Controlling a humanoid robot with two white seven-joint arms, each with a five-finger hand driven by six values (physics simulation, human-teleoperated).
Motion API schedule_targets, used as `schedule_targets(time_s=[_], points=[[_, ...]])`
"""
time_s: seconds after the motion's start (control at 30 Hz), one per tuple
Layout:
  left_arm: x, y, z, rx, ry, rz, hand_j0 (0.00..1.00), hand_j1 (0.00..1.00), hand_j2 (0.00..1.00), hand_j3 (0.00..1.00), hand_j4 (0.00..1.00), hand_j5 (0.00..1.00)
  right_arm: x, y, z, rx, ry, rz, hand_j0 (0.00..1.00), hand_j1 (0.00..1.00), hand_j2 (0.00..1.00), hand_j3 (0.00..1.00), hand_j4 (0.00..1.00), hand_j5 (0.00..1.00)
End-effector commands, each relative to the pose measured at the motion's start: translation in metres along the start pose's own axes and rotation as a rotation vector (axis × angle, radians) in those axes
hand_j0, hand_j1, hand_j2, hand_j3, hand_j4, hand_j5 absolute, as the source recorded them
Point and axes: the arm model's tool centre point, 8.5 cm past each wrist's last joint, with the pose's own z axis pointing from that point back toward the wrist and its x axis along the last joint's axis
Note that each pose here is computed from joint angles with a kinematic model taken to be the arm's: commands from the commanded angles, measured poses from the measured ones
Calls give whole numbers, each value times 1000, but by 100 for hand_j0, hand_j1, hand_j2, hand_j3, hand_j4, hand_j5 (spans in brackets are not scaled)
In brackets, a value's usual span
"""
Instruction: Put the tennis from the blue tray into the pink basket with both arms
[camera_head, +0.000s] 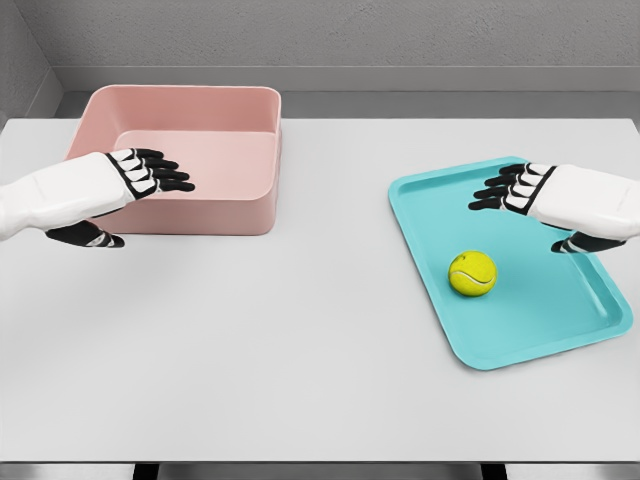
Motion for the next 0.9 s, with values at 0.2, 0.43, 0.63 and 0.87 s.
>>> schedule_targets(time_s=[0.2,0.43,0.63,0.87], points=[[0,-1,-1,5,-2,8,100,100,100,100,100,100,8,23,-13,63,-19,8,100,100,100,100,100,100],[2,-4,-3,-3,-9,15,100,100,100,100,100,100,-4,44,-30,61,-2,-71,100,100,100,100,100,100],[0,-6,0,-11,-1,16,100,100,100,100,100,100,-3,61,-51,107,-22,-118,99,99,99,99,99,99],[-15,-3,16,-29,56,18,100,100,100,100,100,100,-3,70,-57,127,-20,-121,92,92,92,92,92,92]])
